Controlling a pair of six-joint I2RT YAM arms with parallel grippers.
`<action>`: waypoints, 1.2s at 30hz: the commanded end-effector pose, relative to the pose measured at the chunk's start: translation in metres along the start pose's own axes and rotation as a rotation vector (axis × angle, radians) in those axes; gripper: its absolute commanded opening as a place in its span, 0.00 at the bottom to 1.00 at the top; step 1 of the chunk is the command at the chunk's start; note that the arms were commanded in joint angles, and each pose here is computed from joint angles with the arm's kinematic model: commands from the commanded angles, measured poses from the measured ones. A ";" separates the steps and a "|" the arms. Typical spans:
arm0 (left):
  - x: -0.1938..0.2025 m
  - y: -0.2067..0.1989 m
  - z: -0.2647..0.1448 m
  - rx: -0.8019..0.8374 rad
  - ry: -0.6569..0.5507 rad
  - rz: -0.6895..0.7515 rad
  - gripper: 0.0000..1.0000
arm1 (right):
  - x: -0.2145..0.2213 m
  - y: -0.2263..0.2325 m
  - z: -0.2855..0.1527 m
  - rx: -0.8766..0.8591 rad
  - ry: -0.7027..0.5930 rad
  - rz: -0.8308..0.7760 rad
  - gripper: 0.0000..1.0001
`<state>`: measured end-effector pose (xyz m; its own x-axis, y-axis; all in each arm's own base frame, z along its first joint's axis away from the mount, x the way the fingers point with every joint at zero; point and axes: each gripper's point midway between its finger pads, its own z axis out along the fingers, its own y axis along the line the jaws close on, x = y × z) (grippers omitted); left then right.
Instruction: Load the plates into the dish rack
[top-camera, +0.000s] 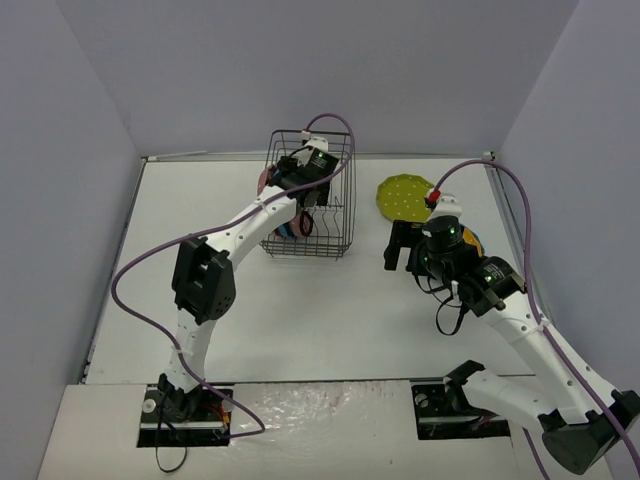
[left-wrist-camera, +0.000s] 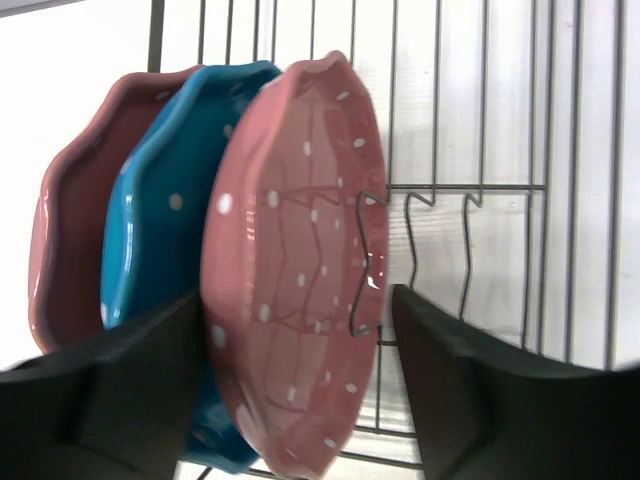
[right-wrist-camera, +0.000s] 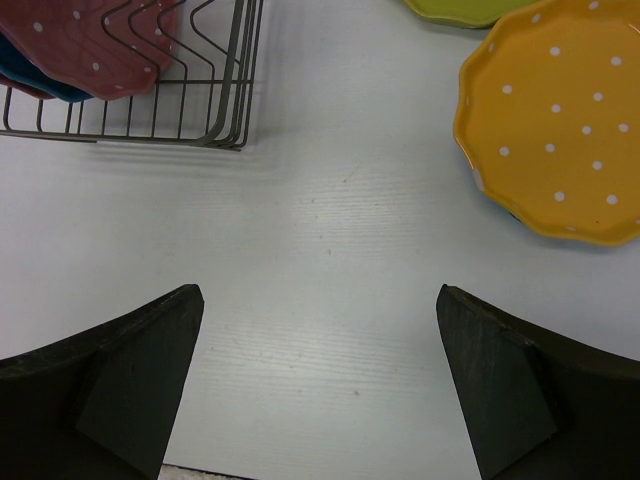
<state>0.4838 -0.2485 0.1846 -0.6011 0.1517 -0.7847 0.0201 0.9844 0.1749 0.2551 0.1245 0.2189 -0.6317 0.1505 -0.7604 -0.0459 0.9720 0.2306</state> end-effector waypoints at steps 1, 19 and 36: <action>-0.070 0.031 -0.061 0.008 -0.178 -0.112 0.79 | -0.015 0.000 -0.006 -0.006 -0.065 0.020 1.00; -0.095 0.106 -0.210 0.121 -0.291 -0.167 0.97 | -0.001 -0.036 0.056 0.196 0.100 -0.058 0.98; 0.128 0.205 -0.195 -0.005 -0.016 -0.230 0.97 | 0.015 -0.098 0.141 0.396 0.226 -0.160 0.62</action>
<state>0.2539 -0.0481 0.2272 -0.6303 -0.0189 -0.7761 -0.0939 0.9942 0.0520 0.3310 0.0599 0.0884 -0.8406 0.0244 -0.5410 0.1125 0.9851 -0.1302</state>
